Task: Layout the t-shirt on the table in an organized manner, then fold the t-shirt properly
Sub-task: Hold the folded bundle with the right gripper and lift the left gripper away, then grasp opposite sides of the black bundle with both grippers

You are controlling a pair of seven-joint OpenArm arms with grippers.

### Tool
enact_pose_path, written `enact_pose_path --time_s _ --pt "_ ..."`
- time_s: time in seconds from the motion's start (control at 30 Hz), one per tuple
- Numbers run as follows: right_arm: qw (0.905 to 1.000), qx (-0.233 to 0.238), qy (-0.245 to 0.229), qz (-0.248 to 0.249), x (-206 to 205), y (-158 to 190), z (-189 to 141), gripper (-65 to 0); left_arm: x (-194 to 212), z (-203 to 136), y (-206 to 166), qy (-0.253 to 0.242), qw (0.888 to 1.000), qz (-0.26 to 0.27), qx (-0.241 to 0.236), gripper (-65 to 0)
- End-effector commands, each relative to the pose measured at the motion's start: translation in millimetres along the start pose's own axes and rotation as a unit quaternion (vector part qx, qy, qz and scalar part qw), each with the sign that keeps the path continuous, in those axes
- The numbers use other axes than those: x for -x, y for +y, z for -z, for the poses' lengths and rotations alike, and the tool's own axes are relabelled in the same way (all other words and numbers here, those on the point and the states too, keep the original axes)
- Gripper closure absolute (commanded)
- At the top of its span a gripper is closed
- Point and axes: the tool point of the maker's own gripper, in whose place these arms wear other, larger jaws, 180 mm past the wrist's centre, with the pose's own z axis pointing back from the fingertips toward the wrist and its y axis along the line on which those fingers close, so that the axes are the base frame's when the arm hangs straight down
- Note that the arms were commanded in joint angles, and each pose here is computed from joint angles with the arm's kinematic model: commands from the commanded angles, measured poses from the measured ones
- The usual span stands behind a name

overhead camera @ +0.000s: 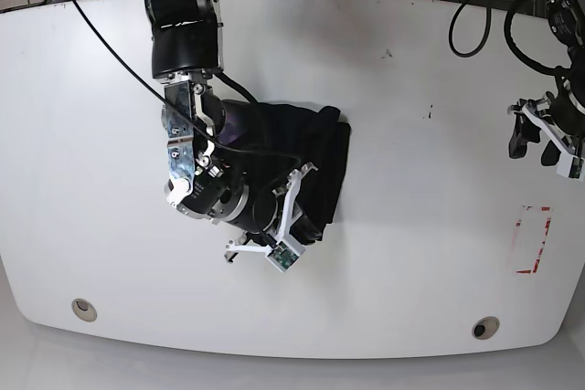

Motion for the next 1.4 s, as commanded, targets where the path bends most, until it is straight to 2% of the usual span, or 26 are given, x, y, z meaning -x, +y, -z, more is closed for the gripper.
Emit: enact_pose_path --time_s 0.0,0.37,0.7,0.8,0.87,1.0,1.1,1.17,1.23,1.37 --pt "0.9990 0.006 -0.044 -0.011 -30 -6 -5 -3.0 -13 -6 4 -0.021 1.000 0.011 -0.003 -37.2" --pt "0.9982 0.007 -0.058 -0.015 -46 -9 -3 -3.3 -11 -5 3 -0.019 1.000 0.009 -0.002 -37.2" --pt "0.9957 -0.025 -0.082 0.035 -45 -4 27 -4.0 -6 -6 2 -0.012 1.000 0.009 -0.001 -37.2" --pt "0.9941 -0.033 -0.090 0.050 -45 -3 36 -10.1 -1 -6 1 -0.007 1.000 0.008 0.000 -37.2" --pt "0.9933 -0.038 -0.091 0.060 -41 -2 41 -17.0 1 -7 1 -0.005 1.000 0.008 0.000 -37.2" --pt "0.9915 -0.042 -0.103 0.068 -44 -1 44 -36.9 2 -2 -9 0.000 1.000 0.014 0.014 -37.2" --pt "0.9909 -0.038 -0.113 0.062 -48 0 37 -46.8 4 6 -26 0.008 0.999 0.026 0.038 -37.2" --pt "0.9903 -0.033 -0.123 0.055 -49 4 29 -49.6 1 11 -40 0.008 0.998 0.040 0.057 -37.2" --pt "0.9912 -0.021 -0.123 0.043 -42 4 18 -49.5 0 15 -58 0.010 0.995 0.056 0.079 -37.2" --pt "0.9958 0.000 -0.089 0.021 -16 -4 -2 -49.3 -22 29 -115 -0.018 0.985 0.093 0.146 -37.2"
